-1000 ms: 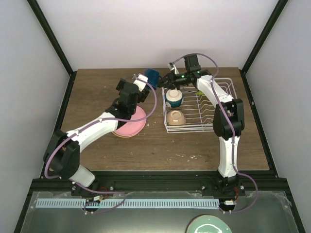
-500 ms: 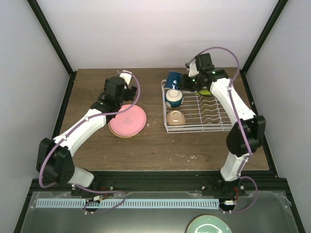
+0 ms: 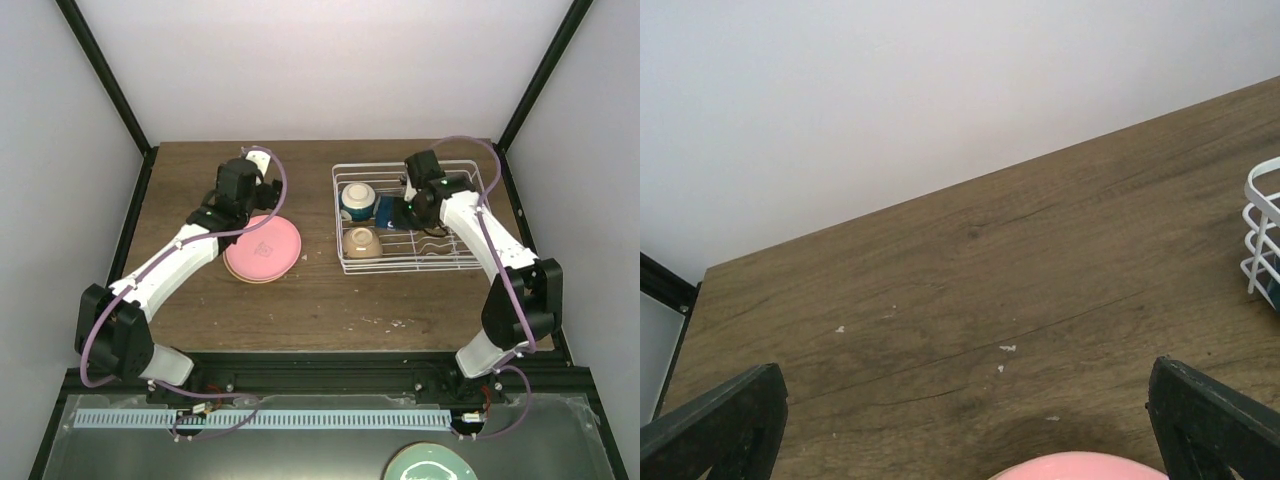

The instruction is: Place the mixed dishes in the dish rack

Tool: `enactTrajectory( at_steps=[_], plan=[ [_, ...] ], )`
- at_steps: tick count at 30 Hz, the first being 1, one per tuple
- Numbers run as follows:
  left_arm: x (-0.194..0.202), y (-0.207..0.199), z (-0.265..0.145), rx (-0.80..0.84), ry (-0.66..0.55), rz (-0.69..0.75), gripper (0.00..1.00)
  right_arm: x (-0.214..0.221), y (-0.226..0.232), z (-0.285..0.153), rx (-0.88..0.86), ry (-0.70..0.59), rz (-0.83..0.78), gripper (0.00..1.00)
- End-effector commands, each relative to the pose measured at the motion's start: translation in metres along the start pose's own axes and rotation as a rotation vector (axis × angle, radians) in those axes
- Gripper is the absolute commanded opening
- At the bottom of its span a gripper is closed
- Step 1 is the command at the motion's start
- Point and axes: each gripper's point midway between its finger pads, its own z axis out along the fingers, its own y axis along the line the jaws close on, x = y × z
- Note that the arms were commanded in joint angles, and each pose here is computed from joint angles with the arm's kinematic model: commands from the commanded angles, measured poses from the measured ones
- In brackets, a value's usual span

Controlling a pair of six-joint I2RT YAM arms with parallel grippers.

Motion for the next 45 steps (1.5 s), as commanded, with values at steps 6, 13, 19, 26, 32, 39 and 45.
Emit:
enactTrajectory(
  at_steps=[6, 13, 19, 26, 32, 39, 45],
  plan=[
    [-0.003, 0.006, -0.008, -0.008, -0.007, -0.029, 1.00, -0.035, -0.011, -0.013, 0.065, -0.196, -0.034, 0.01],
    [0.002, 0.008, -0.007, -0.020, 0.006, -0.022, 1.00, -0.038, -0.016, -0.004, 0.097, -0.220, -0.054, 0.01],
    [0.005, 0.007, -0.003, -0.026, 0.016, -0.014, 1.00, -0.034, -0.031, 0.014, 0.170, -0.256, -0.056, 0.01],
    [0.003, 0.007, 0.001, -0.036, 0.014, -0.004, 1.00, -0.053, -0.033, 0.011, 0.207, -0.401, -0.074, 0.01],
    [0.004, 0.009, 0.002, -0.046, 0.020, -0.001, 1.00, -0.062, -0.029, 0.008, 0.215, -0.446, -0.099, 0.01],
    [0.009, 0.009, 0.004, -0.054, 0.033, 0.001, 1.00, -0.054, -0.029, 0.025, 0.218, -0.431, -0.126, 0.01],
    [0.009, 0.009, 0.006, -0.055, 0.036, 0.004, 1.00, -0.042, -0.028, 0.051, 0.200, -0.408, -0.139, 0.01]
  ],
)
